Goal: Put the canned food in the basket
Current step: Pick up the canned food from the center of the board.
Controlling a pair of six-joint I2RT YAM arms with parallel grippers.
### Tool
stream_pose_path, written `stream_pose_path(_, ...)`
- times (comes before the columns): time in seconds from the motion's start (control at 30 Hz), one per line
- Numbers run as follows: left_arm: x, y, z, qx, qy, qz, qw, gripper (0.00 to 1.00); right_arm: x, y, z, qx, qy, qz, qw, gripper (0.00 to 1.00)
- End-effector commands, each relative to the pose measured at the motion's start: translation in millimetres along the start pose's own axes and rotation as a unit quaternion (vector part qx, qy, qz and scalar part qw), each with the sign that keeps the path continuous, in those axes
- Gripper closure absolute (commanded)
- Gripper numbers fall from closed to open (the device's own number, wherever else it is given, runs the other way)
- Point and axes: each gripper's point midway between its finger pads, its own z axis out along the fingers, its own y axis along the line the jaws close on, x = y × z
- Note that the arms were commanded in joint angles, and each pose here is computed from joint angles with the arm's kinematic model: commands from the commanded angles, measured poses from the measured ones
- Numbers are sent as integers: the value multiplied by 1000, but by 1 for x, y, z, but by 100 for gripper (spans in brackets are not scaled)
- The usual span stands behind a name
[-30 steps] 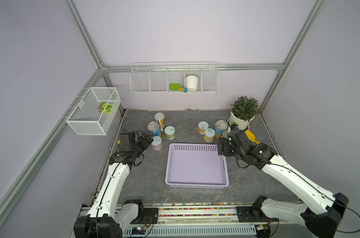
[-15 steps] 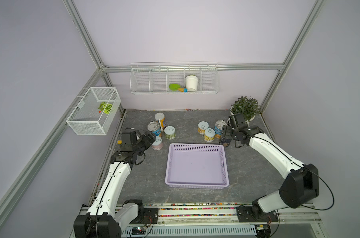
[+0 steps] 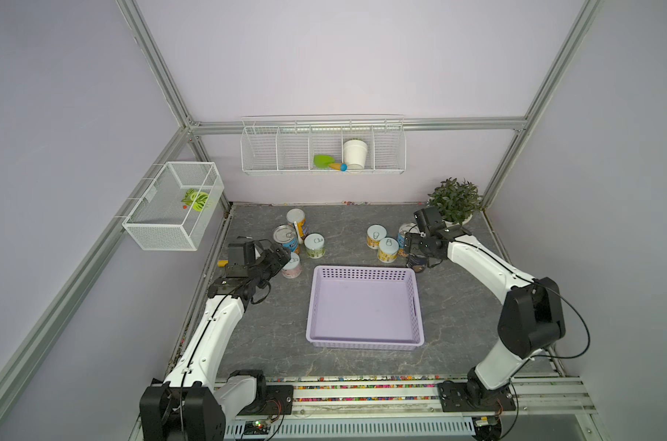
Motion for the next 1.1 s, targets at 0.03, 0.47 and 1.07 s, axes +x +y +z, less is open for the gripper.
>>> stream_pose_path(0.03,-5,-12,-8,18,-10,17,1000,5,9,-6,9,27,28,-14,999,2)
stream_pose_path(0.47,-3,-12,-7,18,-7,17,1000,5,12,-10,25,39,41,-14,998,2)
stream_pose_path(1.07,-4,-13,-9,19,-8,17,1000,5,8,-8,39,27,50,-5,998,31)
